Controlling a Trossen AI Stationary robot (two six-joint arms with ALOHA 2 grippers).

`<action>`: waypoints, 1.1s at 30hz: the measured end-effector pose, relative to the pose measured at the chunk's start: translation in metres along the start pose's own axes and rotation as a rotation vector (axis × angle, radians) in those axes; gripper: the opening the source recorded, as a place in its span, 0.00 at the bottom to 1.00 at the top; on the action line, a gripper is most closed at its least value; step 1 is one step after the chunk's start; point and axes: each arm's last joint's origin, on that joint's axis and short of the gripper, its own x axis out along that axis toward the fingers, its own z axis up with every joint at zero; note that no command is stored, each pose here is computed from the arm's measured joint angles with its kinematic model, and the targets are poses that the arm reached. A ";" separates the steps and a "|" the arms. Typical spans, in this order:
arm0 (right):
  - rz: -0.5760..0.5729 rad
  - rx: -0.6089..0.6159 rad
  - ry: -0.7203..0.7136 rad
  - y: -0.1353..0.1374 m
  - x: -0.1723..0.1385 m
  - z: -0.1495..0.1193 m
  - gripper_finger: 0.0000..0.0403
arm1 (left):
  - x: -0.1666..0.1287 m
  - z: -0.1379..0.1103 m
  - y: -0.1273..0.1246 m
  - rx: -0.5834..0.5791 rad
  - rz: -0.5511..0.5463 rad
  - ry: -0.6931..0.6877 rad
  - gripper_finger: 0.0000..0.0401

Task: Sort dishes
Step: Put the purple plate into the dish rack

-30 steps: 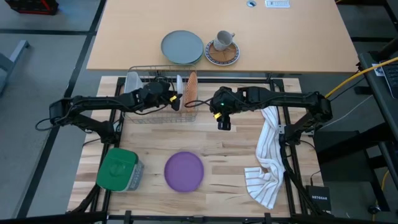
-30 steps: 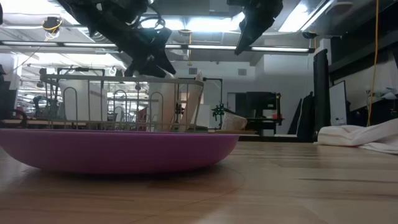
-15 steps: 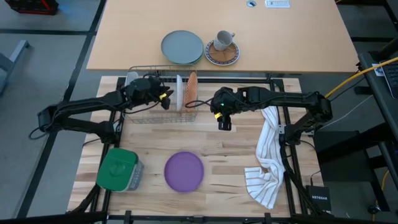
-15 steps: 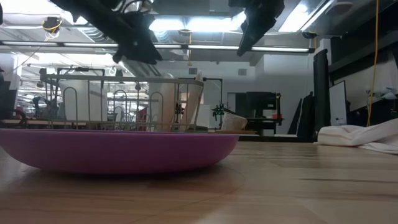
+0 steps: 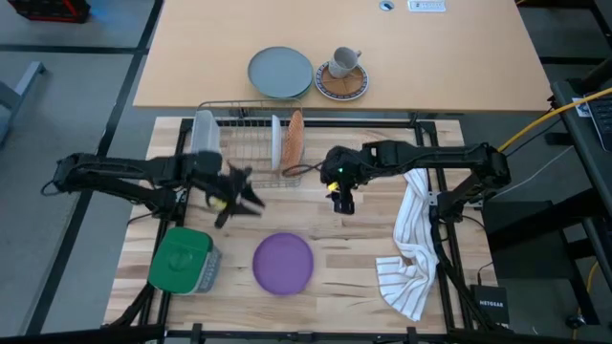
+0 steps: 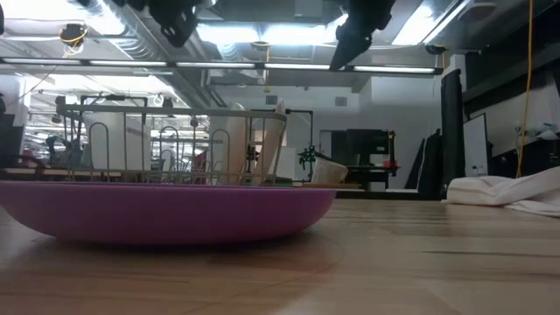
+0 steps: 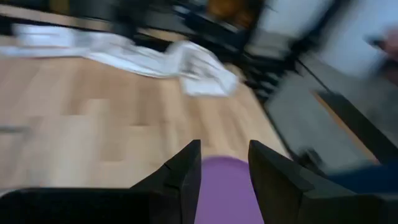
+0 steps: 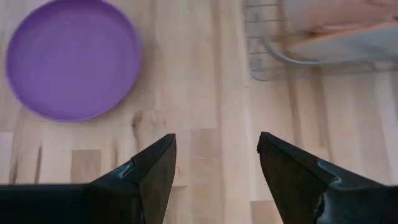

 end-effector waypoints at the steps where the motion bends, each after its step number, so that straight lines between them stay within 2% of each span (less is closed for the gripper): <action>1: 0.007 -0.011 -0.003 0.004 0.001 0.001 0.58 | 0.004 -0.002 -0.008 0.038 -0.036 0.018 0.31; 4: 0.028 -0.045 -0.017 0.017 0.005 0.003 0.58 | 0.018 -0.009 -0.029 0.136 -0.089 0.059 0.31; 10: 0.068 -0.101 -0.023 0.043 0.013 0.005 0.58 | 0.046 -0.029 -0.060 0.340 -0.092 0.162 0.31; 17: 0.094 -0.029 -0.021 0.063 0.026 0.007 0.58 | 0.081 -0.058 -0.089 0.510 -0.195 0.254 0.31; 25: 0.109 0.024 0.023 0.079 0.043 0.005 0.58 | 0.105 -0.085 -0.112 0.661 -0.297 0.293 0.31; 33: 0.097 0.064 0.021 0.084 0.063 0.008 0.58 | 0.118 -0.109 -0.122 0.706 -0.341 0.380 0.31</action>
